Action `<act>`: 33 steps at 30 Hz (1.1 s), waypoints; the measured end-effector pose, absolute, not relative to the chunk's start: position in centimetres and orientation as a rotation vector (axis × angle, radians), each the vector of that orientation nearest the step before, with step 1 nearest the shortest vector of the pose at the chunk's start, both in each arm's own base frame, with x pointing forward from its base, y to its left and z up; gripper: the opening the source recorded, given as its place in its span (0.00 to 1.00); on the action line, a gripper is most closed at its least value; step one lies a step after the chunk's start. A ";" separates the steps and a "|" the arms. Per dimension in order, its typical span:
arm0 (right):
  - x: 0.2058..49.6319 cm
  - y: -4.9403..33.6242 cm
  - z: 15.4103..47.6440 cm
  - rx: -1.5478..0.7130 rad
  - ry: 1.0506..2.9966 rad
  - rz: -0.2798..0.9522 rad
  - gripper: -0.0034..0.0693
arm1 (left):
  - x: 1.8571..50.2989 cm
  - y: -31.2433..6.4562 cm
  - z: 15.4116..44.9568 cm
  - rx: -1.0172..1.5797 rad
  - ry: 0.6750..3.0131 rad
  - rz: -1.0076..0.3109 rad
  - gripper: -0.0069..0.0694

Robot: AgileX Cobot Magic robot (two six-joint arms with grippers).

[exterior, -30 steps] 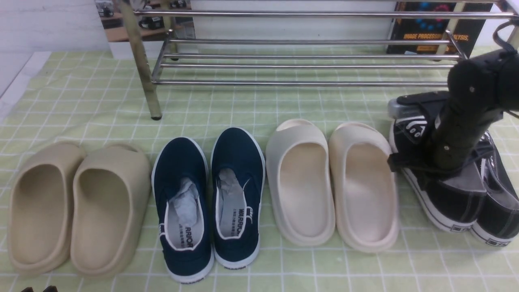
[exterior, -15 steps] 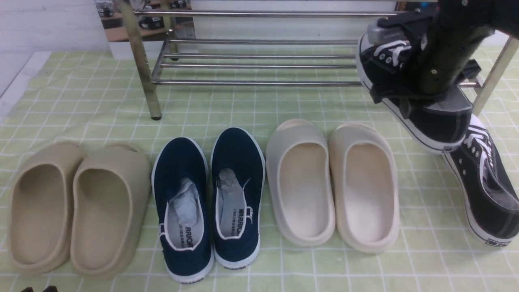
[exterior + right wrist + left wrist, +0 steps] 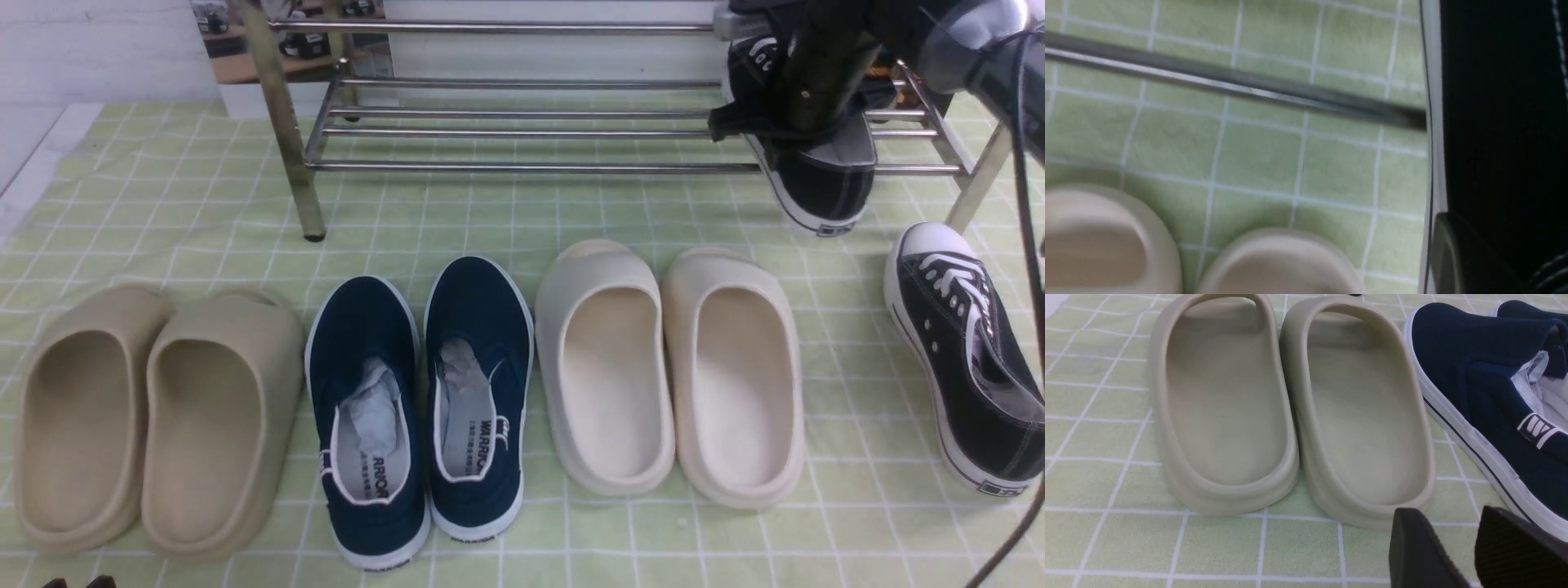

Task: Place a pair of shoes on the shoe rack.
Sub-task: Use the right arm to put a shoe into the shoe rack, then use the right arm to grab the shoe closest to it

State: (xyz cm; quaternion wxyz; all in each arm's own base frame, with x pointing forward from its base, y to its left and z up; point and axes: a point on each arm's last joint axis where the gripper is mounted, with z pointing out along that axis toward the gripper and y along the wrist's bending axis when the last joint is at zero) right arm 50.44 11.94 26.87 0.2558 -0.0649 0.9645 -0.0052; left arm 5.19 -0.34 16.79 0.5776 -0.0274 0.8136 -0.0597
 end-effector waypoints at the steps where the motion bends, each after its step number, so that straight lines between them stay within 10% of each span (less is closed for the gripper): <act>1: 50.6 12.0 26.8 -0.180 2.614 -0.008 0.07 | 5.2 -0.3 16.8 -0.064 1.904 -0.140 0.40; 8: 51.2 12.2 26.1 -0.186 2.588 0.002 0.10 | 5.2 -0.3 16.8 -0.064 1.904 -0.140 0.40; 21: 48.3 12.6 31.5 -0.226 2.506 0.173 0.81 | 5.2 -0.3 16.8 -0.064 1.904 -0.140 0.40; 29: 41.1 7.1 37.1 -0.138 2.598 0.107 0.84 | 5.2 -0.4 16.8 -0.066 1.904 -0.143 0.40; 33: 39.5 3.5 32.9 -0.006 2.774 0.044 0.84 | 5.2 -0.4 16.8 -0.066 1.904 -0.143 0.40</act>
